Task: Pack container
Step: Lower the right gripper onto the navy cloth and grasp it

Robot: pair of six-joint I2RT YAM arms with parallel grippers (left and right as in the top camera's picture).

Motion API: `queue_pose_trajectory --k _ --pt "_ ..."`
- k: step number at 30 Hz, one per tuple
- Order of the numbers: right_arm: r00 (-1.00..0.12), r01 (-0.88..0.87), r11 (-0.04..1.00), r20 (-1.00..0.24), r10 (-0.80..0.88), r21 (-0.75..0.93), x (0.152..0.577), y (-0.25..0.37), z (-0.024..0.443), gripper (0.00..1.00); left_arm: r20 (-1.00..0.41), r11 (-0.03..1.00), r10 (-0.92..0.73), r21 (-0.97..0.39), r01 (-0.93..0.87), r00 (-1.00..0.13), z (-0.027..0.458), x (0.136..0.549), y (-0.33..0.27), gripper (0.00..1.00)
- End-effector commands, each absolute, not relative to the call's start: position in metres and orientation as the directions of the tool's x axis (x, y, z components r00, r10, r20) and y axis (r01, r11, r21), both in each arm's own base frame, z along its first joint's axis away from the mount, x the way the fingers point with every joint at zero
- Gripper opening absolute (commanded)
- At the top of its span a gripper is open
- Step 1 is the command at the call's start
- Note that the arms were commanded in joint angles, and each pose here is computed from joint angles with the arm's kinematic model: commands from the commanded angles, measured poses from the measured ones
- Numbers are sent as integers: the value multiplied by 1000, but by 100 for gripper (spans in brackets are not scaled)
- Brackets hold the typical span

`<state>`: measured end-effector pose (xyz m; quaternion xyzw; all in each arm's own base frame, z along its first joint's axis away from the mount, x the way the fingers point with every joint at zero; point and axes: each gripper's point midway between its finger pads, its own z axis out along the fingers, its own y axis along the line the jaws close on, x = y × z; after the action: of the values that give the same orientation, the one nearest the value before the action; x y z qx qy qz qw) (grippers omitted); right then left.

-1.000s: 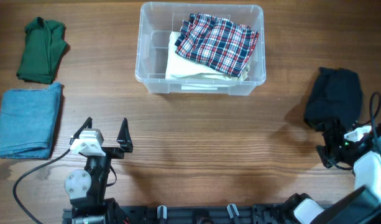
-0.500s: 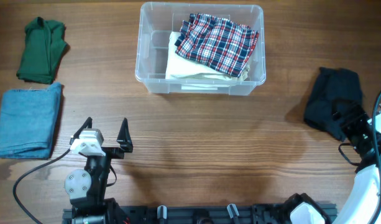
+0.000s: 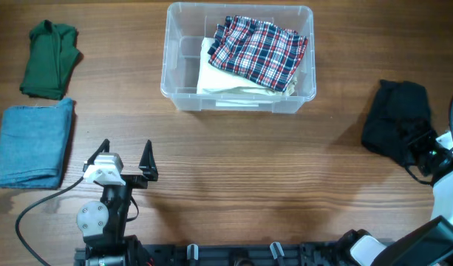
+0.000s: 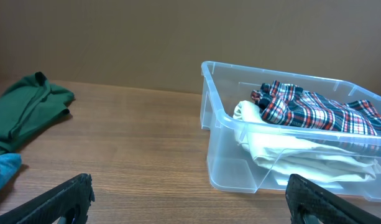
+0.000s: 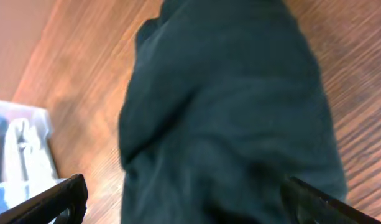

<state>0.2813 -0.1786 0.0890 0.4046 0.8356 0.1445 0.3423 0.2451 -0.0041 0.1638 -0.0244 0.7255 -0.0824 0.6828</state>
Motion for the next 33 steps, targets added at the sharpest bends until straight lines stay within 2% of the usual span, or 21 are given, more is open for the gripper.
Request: queue_pose_trajectory --k 1,7,19,33 --pt "-381 637 601 -480 790 483 281 -198 90 100 -985 984 -161 -165 61 -66 161 245 -1 100" --pt "-363 697 592 -512 778 405 272 -214 86 99 -985 984 -161 -165 61 -66 161 245 -1 100" --pt "-414 735 603 -498 762 311 264 -225 60 99 -985 984 -162 -166 61 -66 161 245 -1 100" --pt "-446 745 599 -449 775 294 266 -229 25 100 -985 984 -161 -165 61 -66 161 245 -1 100"
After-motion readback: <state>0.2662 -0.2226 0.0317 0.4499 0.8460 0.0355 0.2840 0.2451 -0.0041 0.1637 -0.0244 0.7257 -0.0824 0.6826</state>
